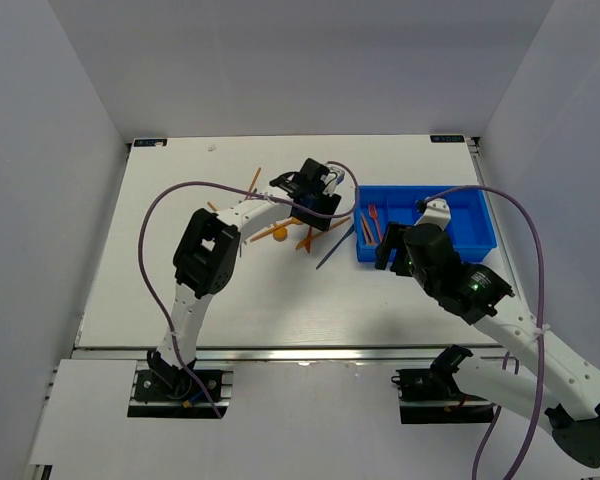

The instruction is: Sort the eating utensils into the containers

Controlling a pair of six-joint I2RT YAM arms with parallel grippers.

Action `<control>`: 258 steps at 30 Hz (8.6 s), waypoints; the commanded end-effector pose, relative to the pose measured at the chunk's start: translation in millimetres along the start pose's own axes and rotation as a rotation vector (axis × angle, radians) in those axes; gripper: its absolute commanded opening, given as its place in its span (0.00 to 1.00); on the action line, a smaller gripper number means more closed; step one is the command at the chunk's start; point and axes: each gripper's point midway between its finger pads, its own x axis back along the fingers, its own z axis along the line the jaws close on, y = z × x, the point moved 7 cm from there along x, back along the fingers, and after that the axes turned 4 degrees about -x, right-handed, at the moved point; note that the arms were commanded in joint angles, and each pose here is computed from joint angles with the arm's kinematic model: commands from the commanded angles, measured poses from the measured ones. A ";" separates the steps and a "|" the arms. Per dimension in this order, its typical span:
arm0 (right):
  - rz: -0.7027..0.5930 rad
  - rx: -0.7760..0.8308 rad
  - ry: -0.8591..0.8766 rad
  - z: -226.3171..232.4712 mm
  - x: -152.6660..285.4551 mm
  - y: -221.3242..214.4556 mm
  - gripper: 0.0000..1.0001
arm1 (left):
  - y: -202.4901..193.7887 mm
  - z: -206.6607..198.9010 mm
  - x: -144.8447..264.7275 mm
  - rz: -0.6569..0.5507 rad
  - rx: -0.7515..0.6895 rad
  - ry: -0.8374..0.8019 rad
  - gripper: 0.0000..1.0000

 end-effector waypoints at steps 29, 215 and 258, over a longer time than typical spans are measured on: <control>0.034 0.070 0.090 2.7 1.9 -7.8 0.79 | -35.1 -17.9 -11.6 0.060 -0.057 -0.007 0.04; -0.085 0.057 0.038 -1.8 -104.3 100.6 0.89 | -78.0 -16.6 228.8 -0.457 0.439 0.147 0.98; 0.020 0.052 0.162 -24.3 -10.0 36.3 0.86 | 39.5 44.6 -37.7 -0.064 0.086 0.156 0.53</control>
